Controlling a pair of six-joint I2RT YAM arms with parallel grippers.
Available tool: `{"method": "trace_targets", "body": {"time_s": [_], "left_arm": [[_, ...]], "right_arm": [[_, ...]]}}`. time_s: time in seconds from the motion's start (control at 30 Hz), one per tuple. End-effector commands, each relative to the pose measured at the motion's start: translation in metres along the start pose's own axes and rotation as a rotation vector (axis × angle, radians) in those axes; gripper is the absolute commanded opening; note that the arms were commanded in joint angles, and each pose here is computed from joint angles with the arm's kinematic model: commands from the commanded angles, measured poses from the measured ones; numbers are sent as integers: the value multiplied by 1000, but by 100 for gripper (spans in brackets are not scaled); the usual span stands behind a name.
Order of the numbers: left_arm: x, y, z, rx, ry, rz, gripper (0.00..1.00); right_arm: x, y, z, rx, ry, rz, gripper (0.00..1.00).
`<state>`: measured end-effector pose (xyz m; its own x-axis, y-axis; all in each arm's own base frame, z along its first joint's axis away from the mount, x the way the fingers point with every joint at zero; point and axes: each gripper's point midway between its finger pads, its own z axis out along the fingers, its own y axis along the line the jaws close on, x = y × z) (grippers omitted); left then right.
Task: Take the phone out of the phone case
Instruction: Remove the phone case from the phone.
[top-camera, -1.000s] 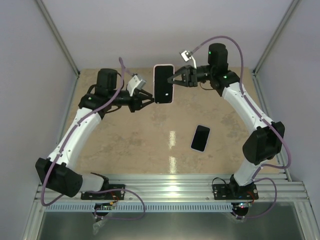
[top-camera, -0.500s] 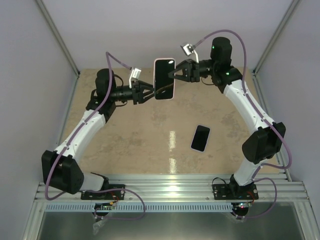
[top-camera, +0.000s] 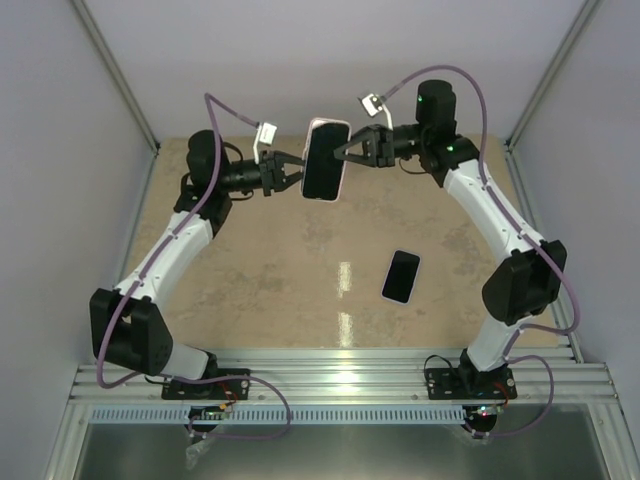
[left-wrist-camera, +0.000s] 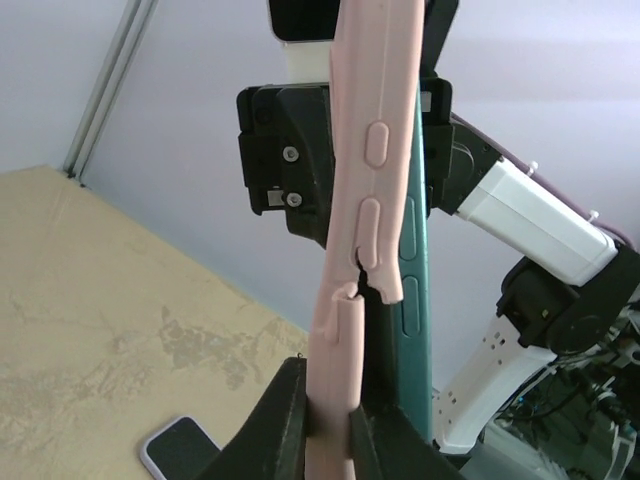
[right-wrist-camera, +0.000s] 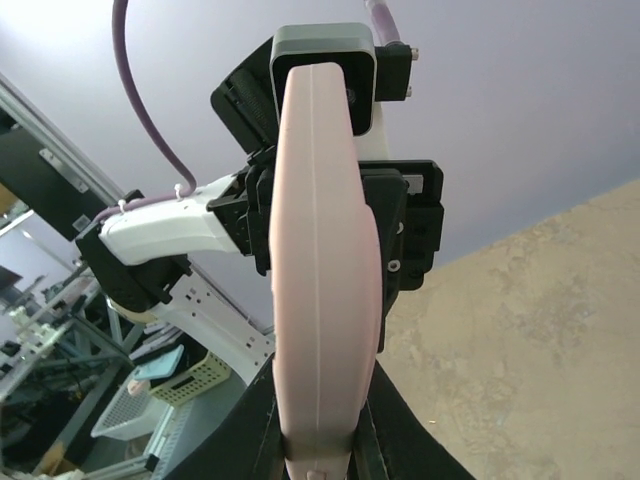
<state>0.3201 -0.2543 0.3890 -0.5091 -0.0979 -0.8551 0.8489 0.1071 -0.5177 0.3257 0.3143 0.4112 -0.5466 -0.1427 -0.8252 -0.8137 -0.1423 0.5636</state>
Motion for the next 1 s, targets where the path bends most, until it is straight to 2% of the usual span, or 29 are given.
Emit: {"method": "trace_targets", "body": {"time_s": [0.0,0.07,0.23,0.4,0.47,0.53,0.73,0.8,0.97], "left_arm": [[-25,12,-2,-96,-133,-16,3],[-10,29,-2,-133,-118,-81,0],[30,61,1,-154,-58,-226,0],[43,67,-2,-131,-72,-272,0],[49,73,-4,-134,-76,-295,0],[55,79,-4,-140,-77,-304,0],[78,120,-17,-337,-37,-320,0],[84,134,-22,-416,-17,-329,0],[100,164,-31,-555,8,-381,0]], "right_arm": [[49,-11,33,-142,115,204,1],[55,-32,30,-110,105,258,3],[68,-60,31,-80,104,323,19],[87,-79,31,-56,114,383,49],[96,-86,31,-52,118,409,52],[100,-93,29,-35,115,409,60],[100,-117,14,109,77,411,85],[100,-130,9,212,61,405,91],[109,-162,-2,420,56,404,90]]}}
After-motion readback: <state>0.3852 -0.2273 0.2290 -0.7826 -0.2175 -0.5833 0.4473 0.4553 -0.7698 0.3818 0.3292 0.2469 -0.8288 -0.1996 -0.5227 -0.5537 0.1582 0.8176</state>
